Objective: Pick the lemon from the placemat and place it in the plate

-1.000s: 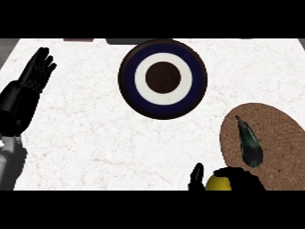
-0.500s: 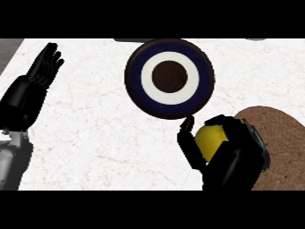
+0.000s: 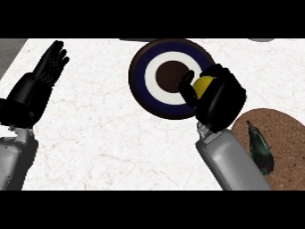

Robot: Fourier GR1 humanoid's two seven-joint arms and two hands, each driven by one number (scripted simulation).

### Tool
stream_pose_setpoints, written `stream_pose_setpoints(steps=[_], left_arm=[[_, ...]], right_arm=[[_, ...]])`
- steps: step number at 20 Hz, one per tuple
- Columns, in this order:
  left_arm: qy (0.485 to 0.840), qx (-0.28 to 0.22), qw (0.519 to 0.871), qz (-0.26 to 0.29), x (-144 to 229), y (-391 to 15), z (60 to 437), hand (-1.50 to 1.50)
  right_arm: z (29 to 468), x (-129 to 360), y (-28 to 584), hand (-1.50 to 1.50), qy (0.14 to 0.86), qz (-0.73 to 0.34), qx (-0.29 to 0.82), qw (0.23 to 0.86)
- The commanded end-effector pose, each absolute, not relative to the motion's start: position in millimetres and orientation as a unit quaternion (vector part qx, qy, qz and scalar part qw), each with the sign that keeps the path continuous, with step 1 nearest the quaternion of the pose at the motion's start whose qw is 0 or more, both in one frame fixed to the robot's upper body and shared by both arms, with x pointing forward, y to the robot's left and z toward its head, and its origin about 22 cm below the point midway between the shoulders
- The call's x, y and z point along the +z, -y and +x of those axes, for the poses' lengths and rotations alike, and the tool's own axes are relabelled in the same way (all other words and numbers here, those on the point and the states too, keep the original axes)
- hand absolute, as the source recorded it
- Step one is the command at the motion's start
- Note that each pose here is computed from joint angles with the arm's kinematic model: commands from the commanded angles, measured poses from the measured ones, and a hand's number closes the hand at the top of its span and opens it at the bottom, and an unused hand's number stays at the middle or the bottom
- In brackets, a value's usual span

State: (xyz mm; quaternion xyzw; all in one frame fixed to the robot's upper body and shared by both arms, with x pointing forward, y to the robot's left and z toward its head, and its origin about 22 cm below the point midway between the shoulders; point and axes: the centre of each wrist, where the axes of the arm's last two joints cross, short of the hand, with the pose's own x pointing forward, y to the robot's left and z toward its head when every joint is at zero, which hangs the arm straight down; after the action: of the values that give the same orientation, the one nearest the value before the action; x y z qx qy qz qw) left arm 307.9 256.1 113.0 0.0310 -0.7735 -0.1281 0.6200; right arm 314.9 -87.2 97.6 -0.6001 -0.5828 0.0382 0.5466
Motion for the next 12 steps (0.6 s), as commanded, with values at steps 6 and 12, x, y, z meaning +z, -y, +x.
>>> stream_pose_setpoints(steps=[6,12], left_arm=[[0.777,-0.127,0.616,0.028,120,-250,314,0.0],[0.776,-0.13,0.616,0.034,103,-250,310,0.0]], right_arm=[[381,103,94,-1.5,0.539,-0.539,-0.077,0.643],[399,110,86,-1.5,0.625,-0.507,-0.126,0.58]])
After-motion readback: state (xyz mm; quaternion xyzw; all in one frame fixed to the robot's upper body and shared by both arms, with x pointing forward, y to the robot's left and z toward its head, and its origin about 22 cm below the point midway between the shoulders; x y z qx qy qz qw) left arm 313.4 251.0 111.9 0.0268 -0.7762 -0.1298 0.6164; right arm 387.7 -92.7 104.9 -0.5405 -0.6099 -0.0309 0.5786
